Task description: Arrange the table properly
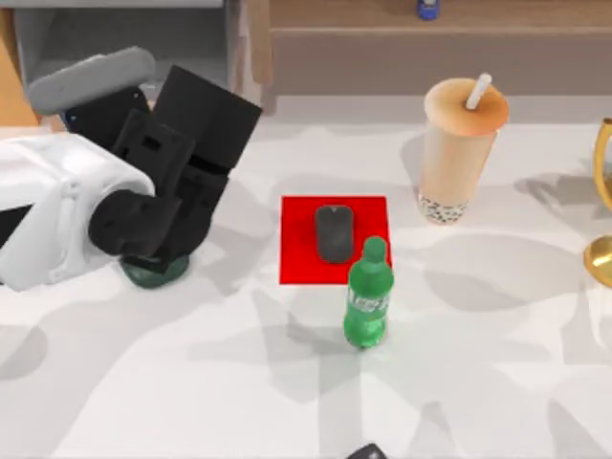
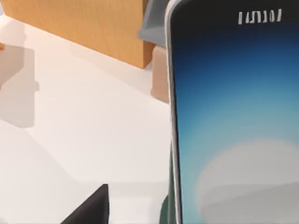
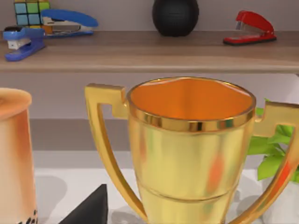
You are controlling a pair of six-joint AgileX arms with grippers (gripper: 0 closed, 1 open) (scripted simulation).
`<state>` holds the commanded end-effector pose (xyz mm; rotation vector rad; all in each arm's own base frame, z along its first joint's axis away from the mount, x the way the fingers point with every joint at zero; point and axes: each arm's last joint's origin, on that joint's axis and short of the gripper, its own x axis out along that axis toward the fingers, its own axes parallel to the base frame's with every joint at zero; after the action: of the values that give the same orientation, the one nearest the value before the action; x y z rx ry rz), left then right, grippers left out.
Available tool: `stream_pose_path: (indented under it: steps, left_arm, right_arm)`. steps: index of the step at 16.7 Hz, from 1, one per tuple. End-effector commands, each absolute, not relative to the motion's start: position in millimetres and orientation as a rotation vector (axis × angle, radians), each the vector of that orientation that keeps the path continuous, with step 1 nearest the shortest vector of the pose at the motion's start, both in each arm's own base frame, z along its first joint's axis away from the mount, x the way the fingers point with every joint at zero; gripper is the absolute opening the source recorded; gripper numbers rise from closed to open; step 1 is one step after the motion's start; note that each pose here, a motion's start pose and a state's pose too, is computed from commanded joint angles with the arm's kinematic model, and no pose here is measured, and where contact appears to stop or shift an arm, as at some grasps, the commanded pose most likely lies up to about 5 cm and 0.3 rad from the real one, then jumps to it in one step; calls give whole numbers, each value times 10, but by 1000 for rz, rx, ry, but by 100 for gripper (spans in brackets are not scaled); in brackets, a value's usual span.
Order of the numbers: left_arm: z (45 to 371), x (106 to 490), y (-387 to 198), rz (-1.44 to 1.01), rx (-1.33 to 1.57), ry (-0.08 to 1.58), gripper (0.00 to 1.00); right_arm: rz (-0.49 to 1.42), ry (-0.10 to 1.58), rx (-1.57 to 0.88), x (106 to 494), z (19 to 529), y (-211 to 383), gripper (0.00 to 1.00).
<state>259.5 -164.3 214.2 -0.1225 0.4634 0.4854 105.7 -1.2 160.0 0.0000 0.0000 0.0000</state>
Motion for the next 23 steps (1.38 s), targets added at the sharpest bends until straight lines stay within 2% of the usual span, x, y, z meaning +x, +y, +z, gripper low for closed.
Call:
stream_pose_path:
  steps: [5, 10, 13, 16, 20, 23]
  left_arm:
    - [2384, 2361, -1367, 331, -198, 450, 100]
    - [2581, 1815, -756, 122, -253, 317, 100]
    - [2435, 1458, -423, 39, -217, 204, 100]
    - [2138, 1204, -213, -5, -140, 106, 100]
    - [1745, 1073, -66, -14, -37, 24, 100]
    - [1608, 1058, -15, -1, -2, 1, 100]
  right_arm:
    - [0, 0, 0, 1057, 1600, -12, 100]
    - [0, 0, 0, 1057, 1600, -12, 100]
    - [0, 0, 0, 1057, 1600, -12, 100]
    - [0, 0, 0, 1057, 1600, -12, 100]
    - [0, 0, 0, 1057, 1600, -12, 100]
    - [0, 0, 0, 1057, 1600, -12, 100]
